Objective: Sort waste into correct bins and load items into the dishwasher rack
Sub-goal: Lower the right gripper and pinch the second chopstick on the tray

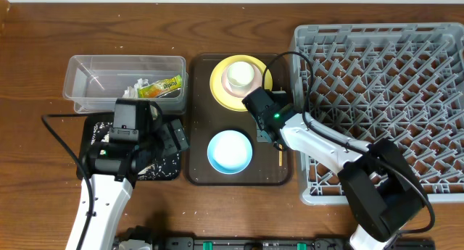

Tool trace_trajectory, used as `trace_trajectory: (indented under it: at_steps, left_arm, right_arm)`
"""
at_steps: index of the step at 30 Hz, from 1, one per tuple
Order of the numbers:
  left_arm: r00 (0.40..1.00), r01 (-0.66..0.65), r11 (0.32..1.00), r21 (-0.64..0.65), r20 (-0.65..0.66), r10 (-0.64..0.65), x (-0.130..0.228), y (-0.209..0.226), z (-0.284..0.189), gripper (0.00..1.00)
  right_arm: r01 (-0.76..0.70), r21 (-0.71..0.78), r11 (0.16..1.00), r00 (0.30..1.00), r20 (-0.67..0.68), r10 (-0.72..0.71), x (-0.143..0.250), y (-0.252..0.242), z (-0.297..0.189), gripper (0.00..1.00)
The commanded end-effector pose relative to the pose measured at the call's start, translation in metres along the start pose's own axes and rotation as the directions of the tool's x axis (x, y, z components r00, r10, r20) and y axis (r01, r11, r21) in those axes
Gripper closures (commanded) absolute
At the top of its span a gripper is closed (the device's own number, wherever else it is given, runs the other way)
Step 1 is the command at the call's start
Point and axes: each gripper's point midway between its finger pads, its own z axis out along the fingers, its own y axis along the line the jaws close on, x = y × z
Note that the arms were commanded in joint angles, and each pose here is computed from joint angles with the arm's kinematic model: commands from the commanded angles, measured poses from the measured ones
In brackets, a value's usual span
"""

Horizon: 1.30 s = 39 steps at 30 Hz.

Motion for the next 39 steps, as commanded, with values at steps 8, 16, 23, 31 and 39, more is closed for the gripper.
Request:
trace_trajectory:
  at_steps: [8,16,23,31,39]
  left_arm:
    - [1.000,-0.003,1.000,0.013,0.008,0.003,-0.004,-0.003,-0.004,0.04]
    - [1.000,-0.004,1.000,0.013,0.009,0.003,-0.004,-0.003,-0.004,0.04]
    - [1.000,-0.004,1.000,0.013,0.008,0.004,-0.004,-0.003,-0.004,0.04]
    - [1.000,-0.004,1.000,0.013,0.008,0.004,-0.004,-0.003,-0.004,0.04]
    - [1.000,-0.004,1.000,0.013,0.008,0.004,-0.004,-0.003,-0.004,0.04]
  right_arm:
    - [-0.069,0.011,0.998,0.998,-0.012,0.069,0.003,-0.004,0.006,0.56]
    - [-0.074,-0.049,0.996,0.996,-0.063,0.070,0.011,0.006,0.006,0.46]
    - [-0.077,-0.050,0.996,0.995,-0.071,0.074,0.013,0.005,0.007,0.43]
    - [-0.078,-0.070,0.995,0.993,-0.094,0.071,0.018,0.008,0.008,0.40]
    - [-0.082,-0.111,0.990,0.989,-0.128,0.067,0.023,0.015,0.007,0.41]
